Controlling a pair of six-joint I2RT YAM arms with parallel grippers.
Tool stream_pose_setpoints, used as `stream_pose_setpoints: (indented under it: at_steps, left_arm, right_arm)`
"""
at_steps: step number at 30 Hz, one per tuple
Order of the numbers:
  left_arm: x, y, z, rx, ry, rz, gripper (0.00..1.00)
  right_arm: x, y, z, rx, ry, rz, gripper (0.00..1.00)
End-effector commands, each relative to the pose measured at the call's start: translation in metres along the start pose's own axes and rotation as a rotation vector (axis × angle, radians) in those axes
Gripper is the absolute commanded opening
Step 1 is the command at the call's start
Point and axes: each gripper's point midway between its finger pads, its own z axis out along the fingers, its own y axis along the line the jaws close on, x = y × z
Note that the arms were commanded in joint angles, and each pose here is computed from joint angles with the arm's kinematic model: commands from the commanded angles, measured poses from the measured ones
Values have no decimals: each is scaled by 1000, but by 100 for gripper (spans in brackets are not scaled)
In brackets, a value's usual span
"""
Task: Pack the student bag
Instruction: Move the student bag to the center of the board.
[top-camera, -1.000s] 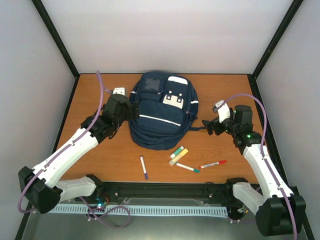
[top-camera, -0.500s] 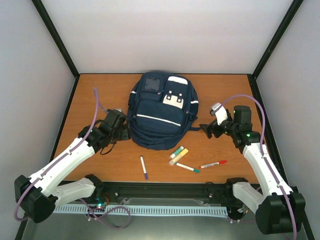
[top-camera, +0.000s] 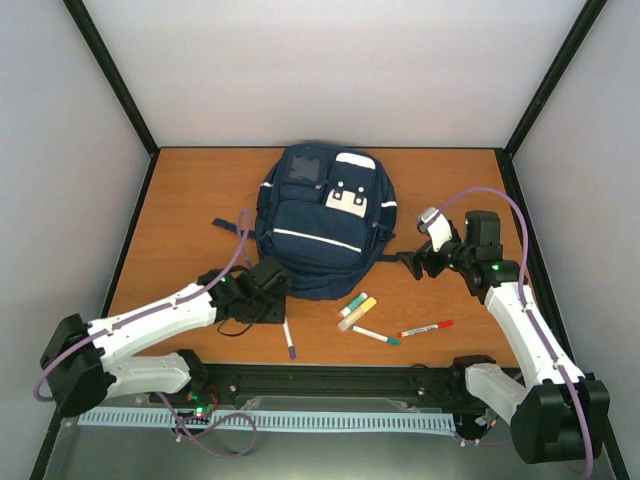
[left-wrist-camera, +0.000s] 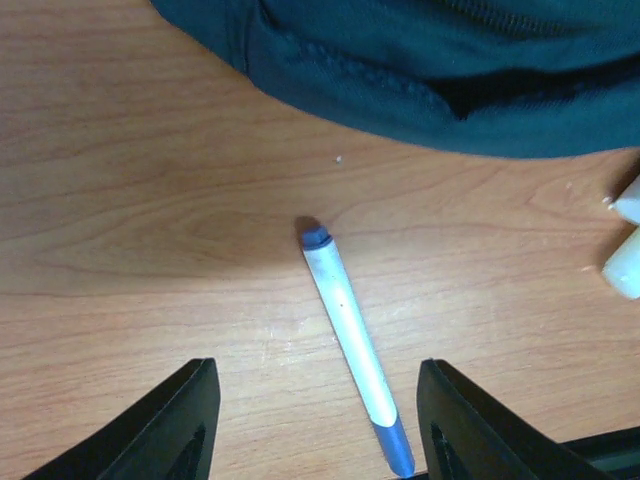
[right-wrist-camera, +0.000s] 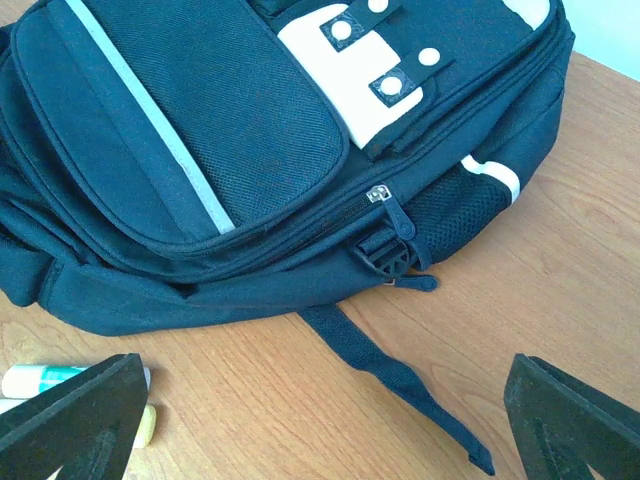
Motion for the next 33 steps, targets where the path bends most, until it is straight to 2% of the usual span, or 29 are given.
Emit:
stream_pose_setpoints:
  at_steps: [1,7,10,13,20,28,30,33]
  left_arm:
    - [3,-10,7,-42,-9,0,59]
    - [12,-17,26,-74,21,16,65]
    - [11,-15,28,-82,13,16,69]
    - [10,-14,28,-73,-2,11,71]
    - [15,-14,28,-37,-2,14,73]
    - [15,-14,21,23,-38,-9,75]
    - [14,-11,18,18,-46,-11,76]
    - [15,-10,17,27,-49,-13,76]
  right_arm:
    - [-11,0,-4,-8,-29,-31,100]
    - [-17,-5,-3,0,-39,6,99]
    - [-34,-25,6,28,-22,59,91]
    - [-46,-53,30,31,58,132,77]
    - [-32,-117,110,64,220,291,74]
    - [-8,-133,179,-61,320,408,65]
    - [0,-131,187,-85,338,437,59]
    - [9,-132,194,-98,349,471,43]
